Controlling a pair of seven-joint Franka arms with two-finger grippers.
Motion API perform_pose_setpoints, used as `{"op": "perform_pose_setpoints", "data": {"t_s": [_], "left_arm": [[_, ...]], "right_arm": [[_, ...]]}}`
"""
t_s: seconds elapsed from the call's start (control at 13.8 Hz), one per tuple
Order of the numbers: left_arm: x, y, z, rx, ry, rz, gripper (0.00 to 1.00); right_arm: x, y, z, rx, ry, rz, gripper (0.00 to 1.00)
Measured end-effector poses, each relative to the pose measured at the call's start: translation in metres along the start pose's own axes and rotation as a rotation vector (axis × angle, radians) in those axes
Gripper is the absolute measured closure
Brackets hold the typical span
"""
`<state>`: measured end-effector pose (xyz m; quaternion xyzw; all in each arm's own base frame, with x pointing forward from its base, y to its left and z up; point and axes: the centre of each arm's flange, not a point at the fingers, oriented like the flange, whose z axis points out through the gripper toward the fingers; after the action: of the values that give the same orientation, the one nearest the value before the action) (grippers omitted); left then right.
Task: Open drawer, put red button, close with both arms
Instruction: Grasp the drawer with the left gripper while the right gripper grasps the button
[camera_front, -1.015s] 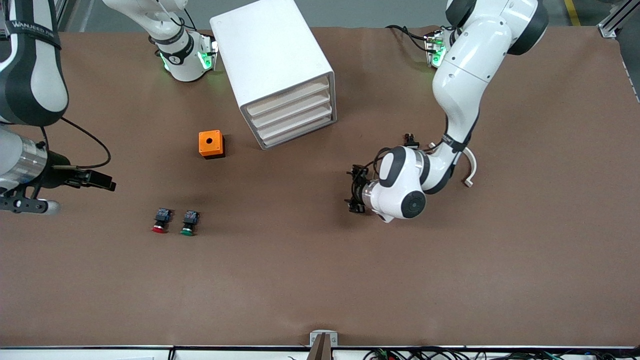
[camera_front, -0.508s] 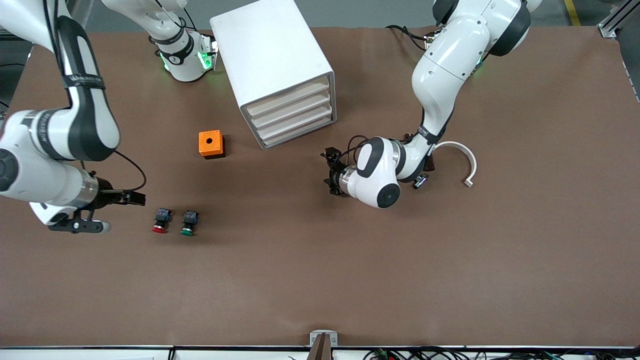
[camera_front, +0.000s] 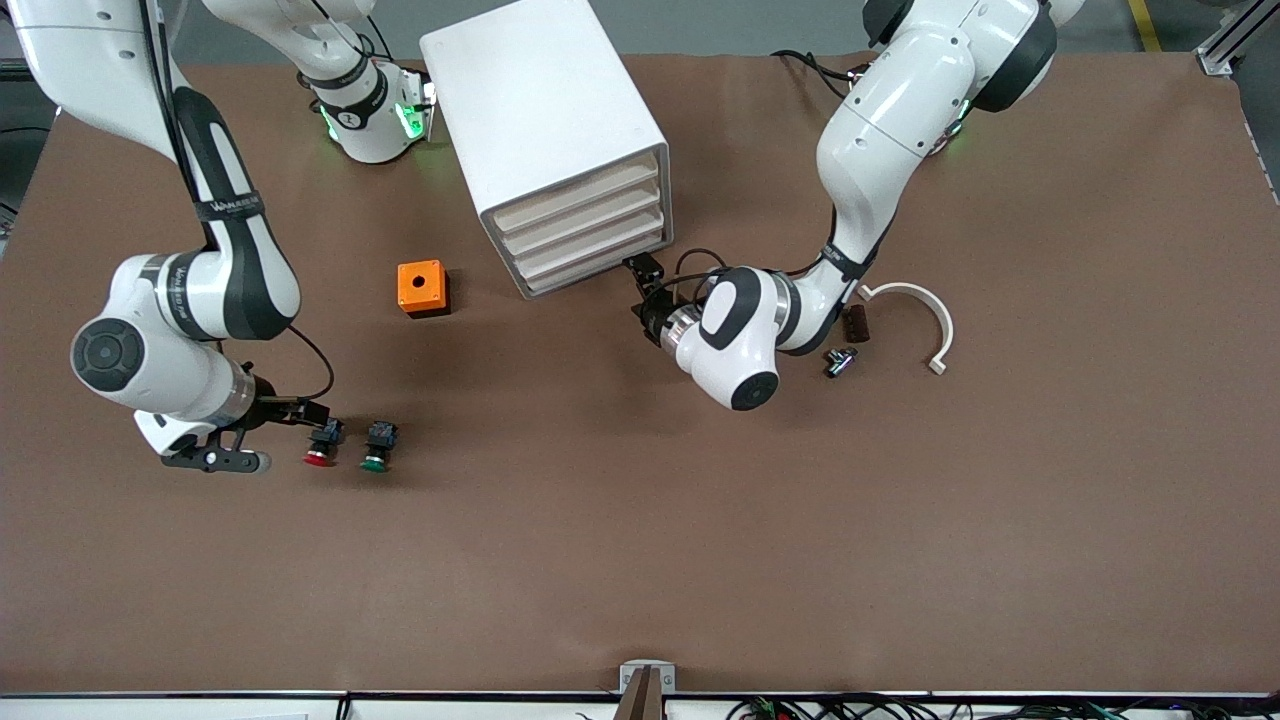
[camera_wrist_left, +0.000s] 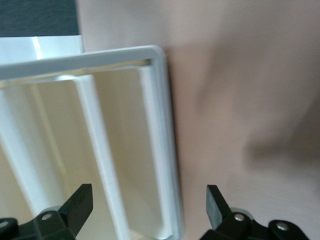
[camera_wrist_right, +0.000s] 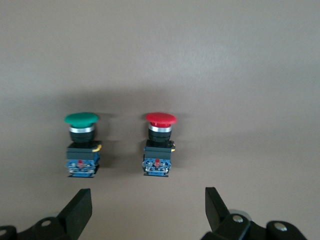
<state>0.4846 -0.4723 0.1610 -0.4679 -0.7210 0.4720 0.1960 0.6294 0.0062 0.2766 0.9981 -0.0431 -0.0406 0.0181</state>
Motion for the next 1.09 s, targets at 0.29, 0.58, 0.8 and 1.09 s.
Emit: {"op": "perform_pose_setpoints", "data": {"t_s": [0.29, 0.58, 0.8, 1.09], "left_arm": [[-0.006, -0.016, 0.004, 0.112, -0.017, -0.080, 0.00], [-0.013, -0.034, 0.018, 0.173, 0.008, -0.106, 0.03], [-0.015, -0.044, 0.027, 0.206, 0.031, -0.095, 0.13], [-0.018, -0.052, 0.037, 0.224, 0.043, -0.085, 0.43]], "right_arm": [[0.003, 0.007, 0.043, -0.004, -0.026, 0.026, 0.00], [0.008, 0.020, 0.069, 0.000, -0.015, 0.100, 0.00], [0.009, 0.016, 0.081, 0.002, -0.010, 0.158, 0.00], [0.009, 0.013, 0.092, 0.004, -0.009, 0.162, 0.00]]}}
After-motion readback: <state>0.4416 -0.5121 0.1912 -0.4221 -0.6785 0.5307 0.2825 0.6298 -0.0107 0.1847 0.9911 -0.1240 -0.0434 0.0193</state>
